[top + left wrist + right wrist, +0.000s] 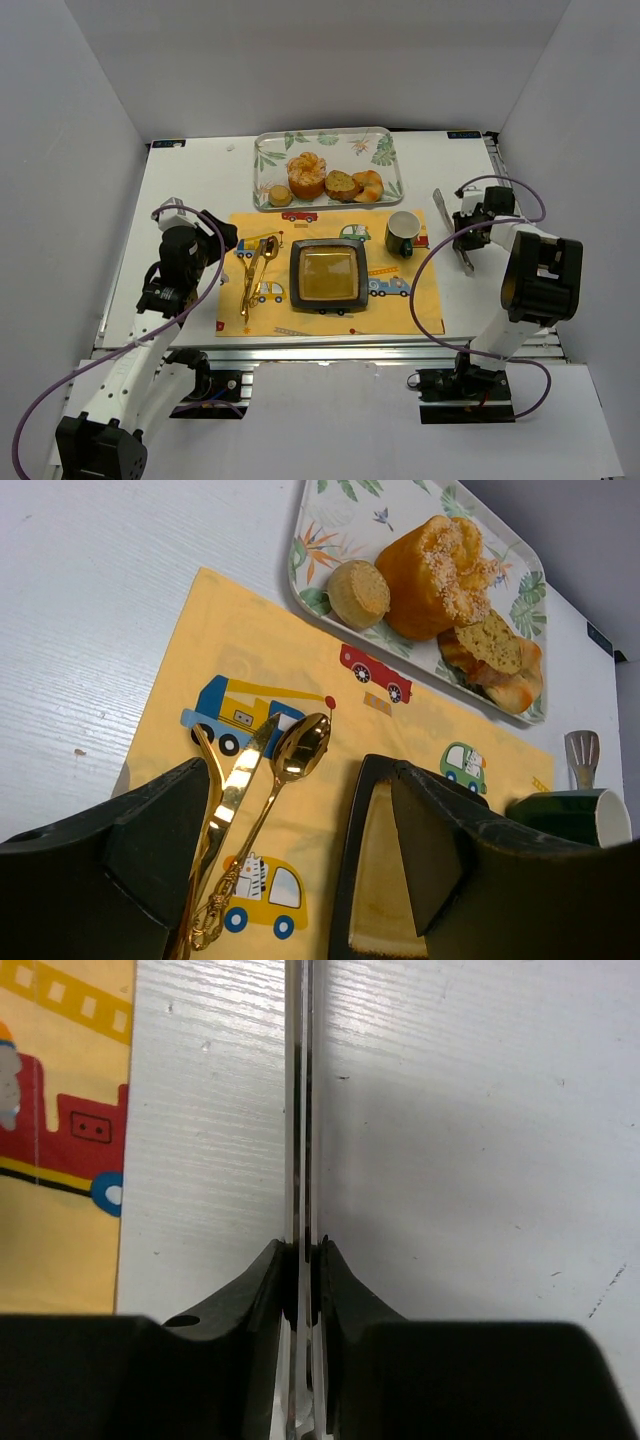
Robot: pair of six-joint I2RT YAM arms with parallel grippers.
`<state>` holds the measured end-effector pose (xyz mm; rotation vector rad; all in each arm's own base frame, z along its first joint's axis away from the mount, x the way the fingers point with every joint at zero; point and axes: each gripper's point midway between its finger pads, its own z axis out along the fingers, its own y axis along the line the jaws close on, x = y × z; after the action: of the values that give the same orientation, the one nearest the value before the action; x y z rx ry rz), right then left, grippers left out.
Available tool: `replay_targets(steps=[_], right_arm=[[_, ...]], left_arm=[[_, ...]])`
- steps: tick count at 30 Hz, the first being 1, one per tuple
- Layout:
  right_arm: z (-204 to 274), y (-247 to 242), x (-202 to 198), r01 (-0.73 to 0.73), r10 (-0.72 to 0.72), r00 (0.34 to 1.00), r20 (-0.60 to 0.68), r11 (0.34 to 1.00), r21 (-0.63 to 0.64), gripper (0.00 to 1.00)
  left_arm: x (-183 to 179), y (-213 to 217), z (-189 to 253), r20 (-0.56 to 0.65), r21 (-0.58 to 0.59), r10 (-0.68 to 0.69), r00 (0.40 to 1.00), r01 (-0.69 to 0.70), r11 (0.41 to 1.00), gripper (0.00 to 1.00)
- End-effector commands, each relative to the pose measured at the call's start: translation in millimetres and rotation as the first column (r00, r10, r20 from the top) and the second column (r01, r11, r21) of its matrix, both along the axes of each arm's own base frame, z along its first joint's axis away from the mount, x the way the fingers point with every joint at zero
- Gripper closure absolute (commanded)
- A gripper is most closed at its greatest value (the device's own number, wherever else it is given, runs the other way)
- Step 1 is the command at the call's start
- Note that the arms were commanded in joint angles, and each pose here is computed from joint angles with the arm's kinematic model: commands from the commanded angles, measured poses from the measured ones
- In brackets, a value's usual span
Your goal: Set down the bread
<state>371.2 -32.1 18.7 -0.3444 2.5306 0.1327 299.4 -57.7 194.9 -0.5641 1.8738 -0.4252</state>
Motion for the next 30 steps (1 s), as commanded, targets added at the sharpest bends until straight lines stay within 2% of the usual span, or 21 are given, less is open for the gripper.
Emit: replay_targets(steps=[1, 6, 12, 16, 21, 25, 30], right_arm=[[42, 6, 20, -0.099, 0.098, 0.990, 0.105, 0.995, 0.011, 0.88], [124, 31, 50, -0.299, 0.291, 0.908, 0.302, 0.954, -0.019, 0.80], [182, 71, 65, -0.448, 0.433, 0.809, 0.398, 0.892, -0.062, 0.74], [198, 109, 70, -0.507, 0.470, 0.782, 0.410, 0.862, -0.022, 0.72], [208, 172, 66, -0.603, 0.520, 0.748, 0.413, 0.792, 0.097, 0.71], [214, 211, 68, -0.659, 0.563, 0.708, 0.428, 0.744, 0.110, 0.70], [213, 237, 71, -0.703, 0.609, 0.665, 0.431, 0.705, 0.089, 0.68]], left_arm=[[-1, 3, 7, 0.015, 0.001, 0.009, 1.000, -0.009, 1.000, 0.17], [1, 2, 12, 0.023, 0.003, 0.007, 1.000, -0.008, 1.000, 0.17], [3, 1, 13, 0.028, -0.004, 0.001, 1.000, -0.001, 1.000, 0.17], [4, 0, 15, 0.029, -0.005, 0.000, 1.000, 0.000, 1.000, 0.17], [2, 1, 16, 0.030, -0.004, 0.003, 1.000, -0.003, 1.000, 0.17], [-1, 3, 18, 0.030, -0.005, 0.014, 0.999, -0.014, 1.000, 0.17], [-5, 6, 19, 0.037, -0.015, 0.032, 0.999, -0.032, 0.999, 0.17]])
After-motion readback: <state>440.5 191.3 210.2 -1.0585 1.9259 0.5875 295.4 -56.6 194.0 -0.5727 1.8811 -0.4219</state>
